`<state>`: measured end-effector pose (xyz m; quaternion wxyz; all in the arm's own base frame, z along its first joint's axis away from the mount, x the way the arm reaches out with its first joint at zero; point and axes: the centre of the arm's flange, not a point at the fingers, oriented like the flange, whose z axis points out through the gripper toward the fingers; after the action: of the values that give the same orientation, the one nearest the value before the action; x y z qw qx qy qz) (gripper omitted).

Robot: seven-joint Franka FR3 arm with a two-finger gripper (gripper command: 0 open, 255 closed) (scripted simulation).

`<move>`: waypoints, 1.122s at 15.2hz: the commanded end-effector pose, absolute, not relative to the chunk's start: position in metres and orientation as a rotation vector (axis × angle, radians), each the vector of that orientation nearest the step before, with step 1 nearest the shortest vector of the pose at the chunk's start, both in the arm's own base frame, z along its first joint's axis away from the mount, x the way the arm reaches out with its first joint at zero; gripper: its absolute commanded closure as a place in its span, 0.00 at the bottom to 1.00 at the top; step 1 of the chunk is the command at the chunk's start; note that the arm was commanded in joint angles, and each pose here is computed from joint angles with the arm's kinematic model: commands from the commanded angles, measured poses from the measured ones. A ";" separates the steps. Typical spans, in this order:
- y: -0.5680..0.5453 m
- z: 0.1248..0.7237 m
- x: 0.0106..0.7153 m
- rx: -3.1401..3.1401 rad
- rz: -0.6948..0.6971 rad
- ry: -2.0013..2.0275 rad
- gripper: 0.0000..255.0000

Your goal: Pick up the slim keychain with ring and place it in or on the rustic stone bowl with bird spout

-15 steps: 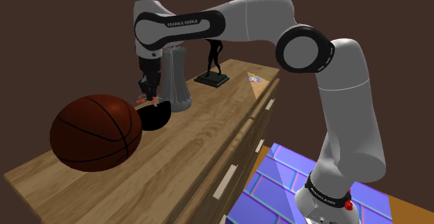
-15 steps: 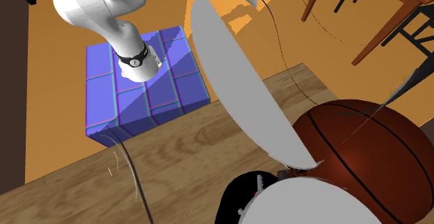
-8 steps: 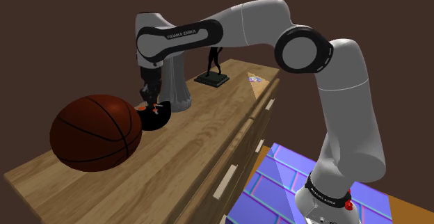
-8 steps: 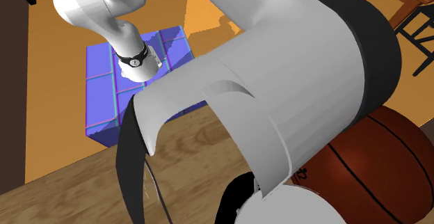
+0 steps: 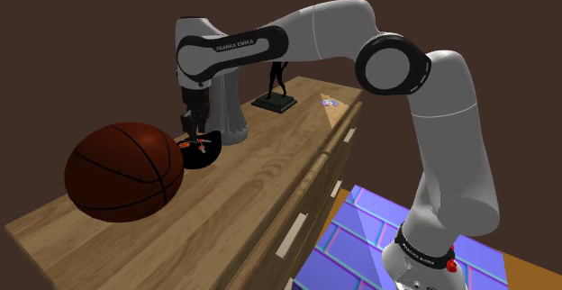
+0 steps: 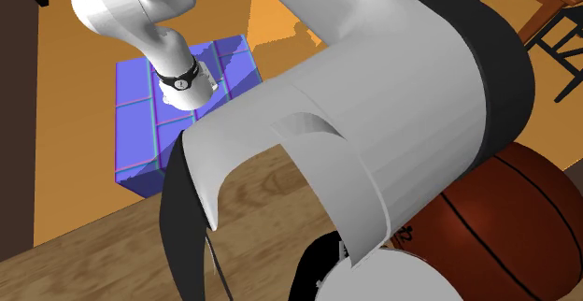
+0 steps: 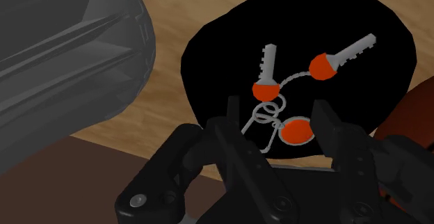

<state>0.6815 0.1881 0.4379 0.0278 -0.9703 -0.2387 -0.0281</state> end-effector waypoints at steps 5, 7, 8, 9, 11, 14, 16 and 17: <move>0.188 0.438 0.681 -2.995 -0.087 -0.737 0.00; 0.186 0.464 0.680 -2.995 -0.087 -0.737 0.00; 0.185 0.477 0.680 -2.995 -0.087 -0.737 0.00; 0.185 0.488 0.679 -2.995 -0.087 -0.737 0.00; 0.185 0.488 0.679 -2.995 -0.087 -0.737 0.00; 0.185 0.488 0.679 -2.995 -0.087 -0.737 0.00; 0.185 0.488 0.679 -2.995 -0.087 -0.737 0.00; 0.185 0.488 0.679 -2.995 -0.087 -0.737 0.00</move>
<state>0.6794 0.1847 0.4877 0.0278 -0.9703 -0.2387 -0.0282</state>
